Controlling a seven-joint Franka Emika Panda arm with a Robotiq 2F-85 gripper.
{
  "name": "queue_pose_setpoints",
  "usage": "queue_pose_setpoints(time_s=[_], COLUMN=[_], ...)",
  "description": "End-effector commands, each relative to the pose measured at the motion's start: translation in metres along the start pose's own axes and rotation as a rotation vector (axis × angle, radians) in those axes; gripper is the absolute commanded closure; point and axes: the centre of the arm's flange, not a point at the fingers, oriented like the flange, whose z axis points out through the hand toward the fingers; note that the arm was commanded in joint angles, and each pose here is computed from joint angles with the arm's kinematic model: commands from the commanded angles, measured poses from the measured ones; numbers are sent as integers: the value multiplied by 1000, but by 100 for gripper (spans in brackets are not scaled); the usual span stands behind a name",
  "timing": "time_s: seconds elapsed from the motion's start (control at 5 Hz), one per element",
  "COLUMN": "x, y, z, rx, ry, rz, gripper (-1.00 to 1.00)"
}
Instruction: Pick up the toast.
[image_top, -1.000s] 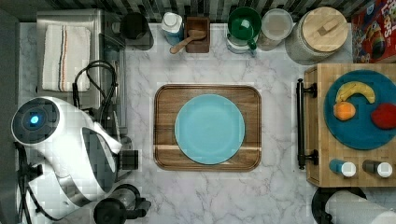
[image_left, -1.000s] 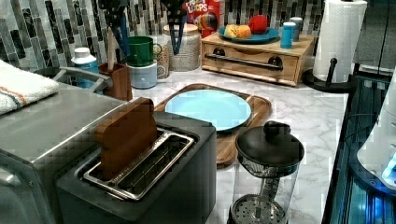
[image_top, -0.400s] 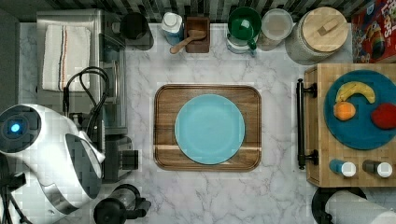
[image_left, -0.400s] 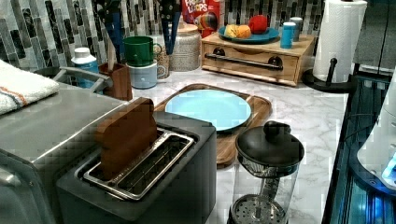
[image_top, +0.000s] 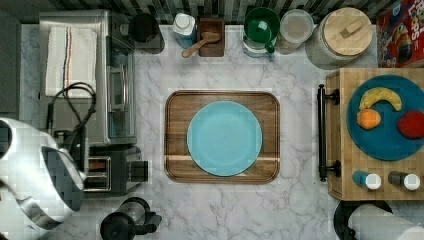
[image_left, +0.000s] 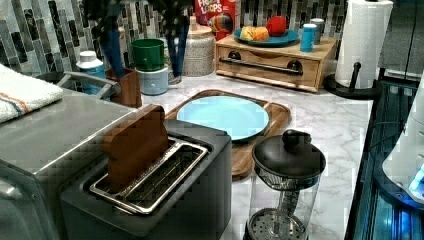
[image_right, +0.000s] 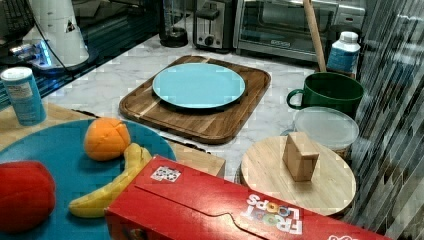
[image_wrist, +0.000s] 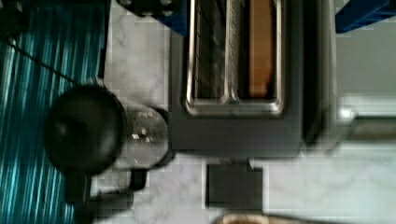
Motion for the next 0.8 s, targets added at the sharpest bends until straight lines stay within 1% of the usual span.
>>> queue_pose_setpoints(time_s=[0.2, 0.4, 0.8], x=[-72, -72, -72], y=[36, 32, 19], z=[-11, 0, 17], rx=[117, 99, 41], ry=[-74, -118, -161], rz=[-62, -23, 16], gripper=[-100, -100, -100])
